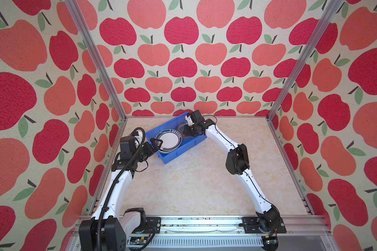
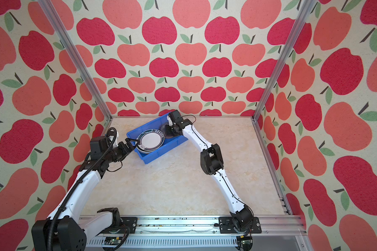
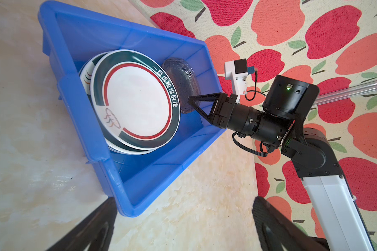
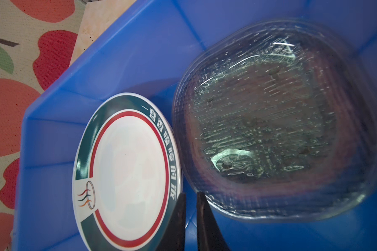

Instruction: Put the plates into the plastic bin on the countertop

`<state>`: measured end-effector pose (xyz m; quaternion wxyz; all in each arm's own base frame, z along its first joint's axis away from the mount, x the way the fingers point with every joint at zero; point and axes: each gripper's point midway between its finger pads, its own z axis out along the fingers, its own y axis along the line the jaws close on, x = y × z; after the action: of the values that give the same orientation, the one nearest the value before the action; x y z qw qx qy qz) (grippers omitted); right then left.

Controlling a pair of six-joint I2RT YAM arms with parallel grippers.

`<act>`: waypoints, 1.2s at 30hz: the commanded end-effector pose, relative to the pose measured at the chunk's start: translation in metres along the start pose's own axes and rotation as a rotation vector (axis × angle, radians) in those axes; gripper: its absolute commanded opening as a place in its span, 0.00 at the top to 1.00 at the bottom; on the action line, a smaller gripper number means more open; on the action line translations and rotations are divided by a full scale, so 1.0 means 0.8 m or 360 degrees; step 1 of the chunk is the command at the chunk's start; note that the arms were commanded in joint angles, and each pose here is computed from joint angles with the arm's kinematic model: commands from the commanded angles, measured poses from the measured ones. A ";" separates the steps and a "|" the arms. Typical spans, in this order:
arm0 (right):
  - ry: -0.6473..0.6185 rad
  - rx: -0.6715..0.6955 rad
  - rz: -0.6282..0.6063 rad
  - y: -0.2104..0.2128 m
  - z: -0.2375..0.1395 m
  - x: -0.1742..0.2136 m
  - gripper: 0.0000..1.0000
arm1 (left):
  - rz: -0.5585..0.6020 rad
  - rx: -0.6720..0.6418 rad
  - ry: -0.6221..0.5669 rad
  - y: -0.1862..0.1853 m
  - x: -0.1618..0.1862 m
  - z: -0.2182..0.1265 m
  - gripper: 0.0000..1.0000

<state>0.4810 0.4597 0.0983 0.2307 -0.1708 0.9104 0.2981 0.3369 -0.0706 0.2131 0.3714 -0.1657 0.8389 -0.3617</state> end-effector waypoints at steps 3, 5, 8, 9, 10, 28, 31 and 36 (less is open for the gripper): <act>0.0049 -0.0069 -0.0002 0.014 0.020 0.016 0.86 | 0.0006 0.0008 0.0022 0.005 0.005 0.001 0.01; 0.0055 -0.0081 0.0006 0.017 0.024 0.019 0.86 | 0.0009 0.0001 0.0022 0.007 0.006 0.000 0.01; 0.0064 -0.0118 0.0029 0.022 0.028 0.021 0.86 | 0.0004 -0.0005 0.0025 0.009 0.007 -0.001 0.01; 0.0070 -0.0130 0.0034 0.024 0.029 0.022 0.86 | 0.0004 -0.0006 0.0022 0.010 0.007 -0.002 0.01; 0.0074 -0.0139 0.0039 0.024 0.030 0.023 0.86 | 0.0000 -0.0006 0.0022 0.010 0.007 -0.002 0.01; -0.0257 -0.0163 -0.0126 0.049 -0.095 -0.068 0.76 | 0.0054 -0.0093 -0.0099 0.019 -0.004 -0.015 0.01; -0.0393 -0.0103 -0.0258 0.054 -0.156 -0.089 0.75 | 0.0081 -0.0270 -0.0223 0.040 -0.014 -0.021 0.01; -0.0573 0.0044 -0.0422 0.035 -0.240 -0.080 0.57 | 0.0376 -0.0430 -0.0562 0.046 -0.039 -0.038 0.01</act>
<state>0.4612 0.3976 0.2362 0.3463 -0.2079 0.8618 0.3068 0.3293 -0.0370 0.2035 0.4517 -0.1831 0.8366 -0.2502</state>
